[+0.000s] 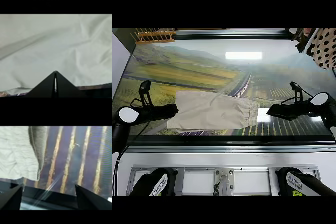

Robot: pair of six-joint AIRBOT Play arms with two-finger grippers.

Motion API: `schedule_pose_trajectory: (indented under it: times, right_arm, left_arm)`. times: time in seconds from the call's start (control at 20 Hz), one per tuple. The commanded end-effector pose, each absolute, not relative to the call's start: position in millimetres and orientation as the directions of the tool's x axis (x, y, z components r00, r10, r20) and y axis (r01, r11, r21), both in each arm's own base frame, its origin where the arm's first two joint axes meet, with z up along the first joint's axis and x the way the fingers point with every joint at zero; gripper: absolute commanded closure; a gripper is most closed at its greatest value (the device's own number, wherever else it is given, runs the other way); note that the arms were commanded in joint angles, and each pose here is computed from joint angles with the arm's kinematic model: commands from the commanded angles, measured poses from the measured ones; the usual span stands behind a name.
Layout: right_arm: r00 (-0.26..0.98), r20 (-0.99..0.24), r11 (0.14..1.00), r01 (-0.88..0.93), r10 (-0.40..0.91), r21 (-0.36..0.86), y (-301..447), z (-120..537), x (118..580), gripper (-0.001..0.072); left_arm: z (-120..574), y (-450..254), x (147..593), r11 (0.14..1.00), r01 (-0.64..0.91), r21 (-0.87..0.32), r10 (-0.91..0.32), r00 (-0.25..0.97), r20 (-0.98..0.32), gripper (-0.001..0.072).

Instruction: Fold the clothes and pants, and hang the long-sleeved shirts on hangers.

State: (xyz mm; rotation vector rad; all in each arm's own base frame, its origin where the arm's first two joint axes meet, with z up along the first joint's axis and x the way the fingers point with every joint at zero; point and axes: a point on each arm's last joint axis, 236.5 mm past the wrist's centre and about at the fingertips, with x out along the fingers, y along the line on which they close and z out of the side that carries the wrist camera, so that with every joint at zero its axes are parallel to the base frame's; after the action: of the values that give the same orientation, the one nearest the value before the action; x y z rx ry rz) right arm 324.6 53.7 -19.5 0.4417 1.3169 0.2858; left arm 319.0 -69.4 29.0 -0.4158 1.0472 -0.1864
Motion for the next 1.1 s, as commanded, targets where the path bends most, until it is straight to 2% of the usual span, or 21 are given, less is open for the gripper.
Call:
schedule_pose_trajectory:
  times: [0.0,0.35,0.65,1.05]
  right_arm:
    - [0.18,-0.807,0.82,0.0,0.563,0.572,63.8,-47.9,332.2,-0.0006]
    - [0.216,-0.617,0.618,0.068,0.757,0.783,110.7,-90.2,369.5,-0.0005]
    - [0.244,-0.667,0.673,0.071,0.704,0.736,138.2,-108.1,383.1,-0.0003]
    - [0.242,-0.617,0.622,0.063,0.749,0.78,174.4,-96.5,384.0,0.001]
  left_arm:
    - [35.9,-94.6,315.3,0.907,0.03,-0.42,-0.38,0.488,-0.785,0.0703]
    - [39.3,-120.1,313.0,0.902,0.107,-0.419,-0.415,0.483,-0.771,0.0702]
    - [39.3,-120.3,312.8,0.898,0.084,-0.432,-0.416,0.483,-0.771,0.0703]
    - [39.4,-120.3,312.9,0.898,0.084,-0.432,-0.416,0.483,-0.771,0.0703]
